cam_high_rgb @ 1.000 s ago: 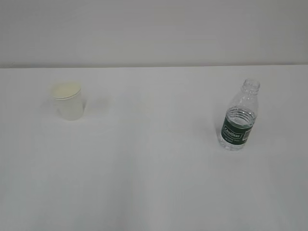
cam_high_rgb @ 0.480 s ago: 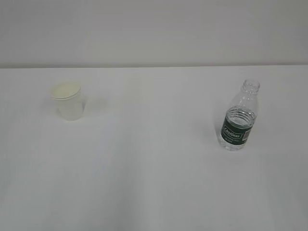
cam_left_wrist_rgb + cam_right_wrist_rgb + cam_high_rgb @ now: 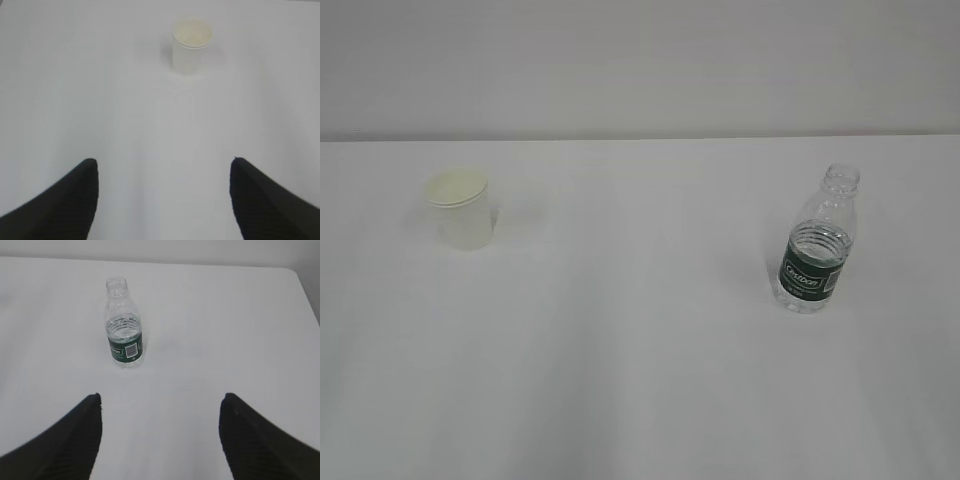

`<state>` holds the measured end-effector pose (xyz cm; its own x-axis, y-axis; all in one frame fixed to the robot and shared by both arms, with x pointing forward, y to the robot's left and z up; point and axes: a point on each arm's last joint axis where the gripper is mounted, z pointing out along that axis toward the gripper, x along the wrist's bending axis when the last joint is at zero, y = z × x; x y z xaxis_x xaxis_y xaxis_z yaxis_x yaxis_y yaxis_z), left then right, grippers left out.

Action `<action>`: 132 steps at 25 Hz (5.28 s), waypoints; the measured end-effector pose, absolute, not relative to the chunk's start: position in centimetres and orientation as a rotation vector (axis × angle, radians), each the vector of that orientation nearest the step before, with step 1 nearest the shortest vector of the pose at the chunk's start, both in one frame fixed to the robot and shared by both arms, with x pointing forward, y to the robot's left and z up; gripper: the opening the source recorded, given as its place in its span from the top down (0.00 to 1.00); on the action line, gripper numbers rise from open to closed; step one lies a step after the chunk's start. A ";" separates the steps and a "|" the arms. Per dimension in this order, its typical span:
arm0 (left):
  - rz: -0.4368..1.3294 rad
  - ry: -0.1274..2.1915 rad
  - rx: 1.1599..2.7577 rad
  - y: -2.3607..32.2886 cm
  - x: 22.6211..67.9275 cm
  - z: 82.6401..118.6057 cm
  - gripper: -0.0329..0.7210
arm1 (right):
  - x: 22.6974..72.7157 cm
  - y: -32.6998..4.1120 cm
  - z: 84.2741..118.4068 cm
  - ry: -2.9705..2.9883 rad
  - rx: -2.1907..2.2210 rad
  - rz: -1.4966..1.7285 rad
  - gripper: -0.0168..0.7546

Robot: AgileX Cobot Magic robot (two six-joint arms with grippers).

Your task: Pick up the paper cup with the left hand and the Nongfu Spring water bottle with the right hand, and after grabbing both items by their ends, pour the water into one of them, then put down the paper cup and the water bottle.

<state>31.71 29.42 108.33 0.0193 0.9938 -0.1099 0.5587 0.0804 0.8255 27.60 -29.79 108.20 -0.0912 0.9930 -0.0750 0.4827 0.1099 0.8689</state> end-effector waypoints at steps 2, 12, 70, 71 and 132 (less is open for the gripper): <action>0.750 1.628 1.568 29.3 32.6 108.3 0.18 | 28.0 -29.8 108.3 1.668 1.455 0.907 0.27; 0.731 1.555 1.593 28.4 35.4 108.2 0.18 | 29.6 -29.6 109.3 1.597 1.389 0.974 0.27; 0.926 1.549 1.275 29.3 43.1 96.0 0.18 | 39.1 -28.7 94.2 1.400 1.309 1.165 0.27; 0.917 1.554 1.284 29.2 43.1 95.9 0.18 | 39.2 -28.7 94.0 1.411 1.306 1.164 0.27; 0.718 1.304 1.591 24.4 42.8 88.2 0.19 | 40.6 -26.2 88.4 1.830 1.288 1.181 0.14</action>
